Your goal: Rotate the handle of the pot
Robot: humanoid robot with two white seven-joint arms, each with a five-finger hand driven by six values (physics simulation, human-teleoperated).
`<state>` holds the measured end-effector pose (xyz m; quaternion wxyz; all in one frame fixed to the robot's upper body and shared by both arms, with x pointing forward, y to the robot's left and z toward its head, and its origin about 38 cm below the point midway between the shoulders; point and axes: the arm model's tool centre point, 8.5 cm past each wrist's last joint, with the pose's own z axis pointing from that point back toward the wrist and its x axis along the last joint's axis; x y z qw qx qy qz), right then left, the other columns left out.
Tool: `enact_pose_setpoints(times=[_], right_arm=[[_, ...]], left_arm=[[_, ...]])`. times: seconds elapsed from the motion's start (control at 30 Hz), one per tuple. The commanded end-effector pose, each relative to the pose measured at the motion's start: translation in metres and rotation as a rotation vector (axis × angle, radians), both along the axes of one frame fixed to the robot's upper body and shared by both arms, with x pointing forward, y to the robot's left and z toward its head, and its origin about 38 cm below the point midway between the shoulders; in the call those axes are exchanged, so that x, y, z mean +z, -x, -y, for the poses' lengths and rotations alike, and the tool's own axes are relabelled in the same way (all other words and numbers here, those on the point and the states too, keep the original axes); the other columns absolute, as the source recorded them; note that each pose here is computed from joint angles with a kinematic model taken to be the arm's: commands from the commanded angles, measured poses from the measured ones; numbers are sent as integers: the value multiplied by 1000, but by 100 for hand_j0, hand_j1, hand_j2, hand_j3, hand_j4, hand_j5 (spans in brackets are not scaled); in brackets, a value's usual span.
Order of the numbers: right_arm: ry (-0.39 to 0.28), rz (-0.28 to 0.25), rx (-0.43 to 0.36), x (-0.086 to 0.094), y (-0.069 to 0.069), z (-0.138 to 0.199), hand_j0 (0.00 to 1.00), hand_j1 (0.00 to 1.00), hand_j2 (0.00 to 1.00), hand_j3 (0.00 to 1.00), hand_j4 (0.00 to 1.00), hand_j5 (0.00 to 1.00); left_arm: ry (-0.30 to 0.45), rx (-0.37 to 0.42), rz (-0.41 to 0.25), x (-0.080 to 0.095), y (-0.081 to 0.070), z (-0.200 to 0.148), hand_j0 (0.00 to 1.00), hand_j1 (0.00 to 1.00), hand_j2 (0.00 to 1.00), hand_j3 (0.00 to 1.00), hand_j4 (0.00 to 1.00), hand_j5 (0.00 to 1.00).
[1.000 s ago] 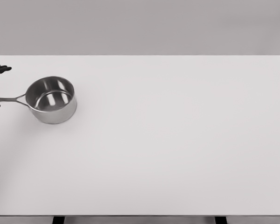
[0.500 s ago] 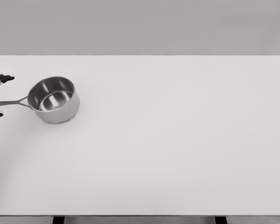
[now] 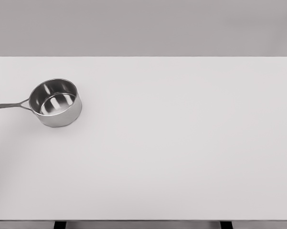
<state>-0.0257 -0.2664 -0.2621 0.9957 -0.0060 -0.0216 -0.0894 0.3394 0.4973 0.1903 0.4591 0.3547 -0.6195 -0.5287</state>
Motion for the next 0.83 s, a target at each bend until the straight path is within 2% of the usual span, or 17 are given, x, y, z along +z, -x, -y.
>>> enact_pose_setpoints(times=[0.0, 0.1, 0.23, 0.33, 0.37, 0.47, 0.53, 0.63, 0.8], right_arm=[[0, 0, 0, 0, 0, 0, 100, 100, 100, 100, 100, 100], [0, 0, 0, 0, 0, 0, 100, 100, 100, 100, 100, 100], [0, 0, 0, 0, 0, 0, 100, 100, 100, 100, 100, 100], [-1, 0, 0, 0, 0, 0, 100, 100, 100, 100, 100, 100], [0, 0, 0, 0, 0, 0, 100, 100, 100, 100, 100, 100], [0, 0, 0, 0, 0, 0, 100, 100, 100, 100, 100, 100], [0, 0, 0, 0, 0, 0, 100, 100, 100, 100, 100, 100], [0, 0, 0, 0, 0, 0, 100, 100, 100, 100, 100, 100], [0, 0, 0, 0, 0, 0, 100, 100, 100, 100, 100, 100]], left_arm=[[25, -28, 72, 23, -1, 9, 100, 100, 100, 100, 100, 100], [17, -117, 138, 44, 1, 39, 100, 100, 100, 100, 100, 100], [17, -228, 217, 64, 7, 80, 100, 100, 100, 100, 100, 100], [3, -283, 237, 69, 13, 100, 100, 100, 100, 100, 100, 100], [21, -306, 252, 69, 16, 112, 100, 100, 100, 100, 100, 100], [44, -350, 214, 54, 13, 129, 100, 100, 100, 100, 100, 100], [13, -386, 182, 41, 11, 144, 100, 100, 100, 100, 100, 100], [-19, -409, 175, 30, 7, 161, 100, 100, 100, 100, 100, 100], [-27, -412, 171, 29, 6, 162, 100, 100, 100, 100, 100, 100]])
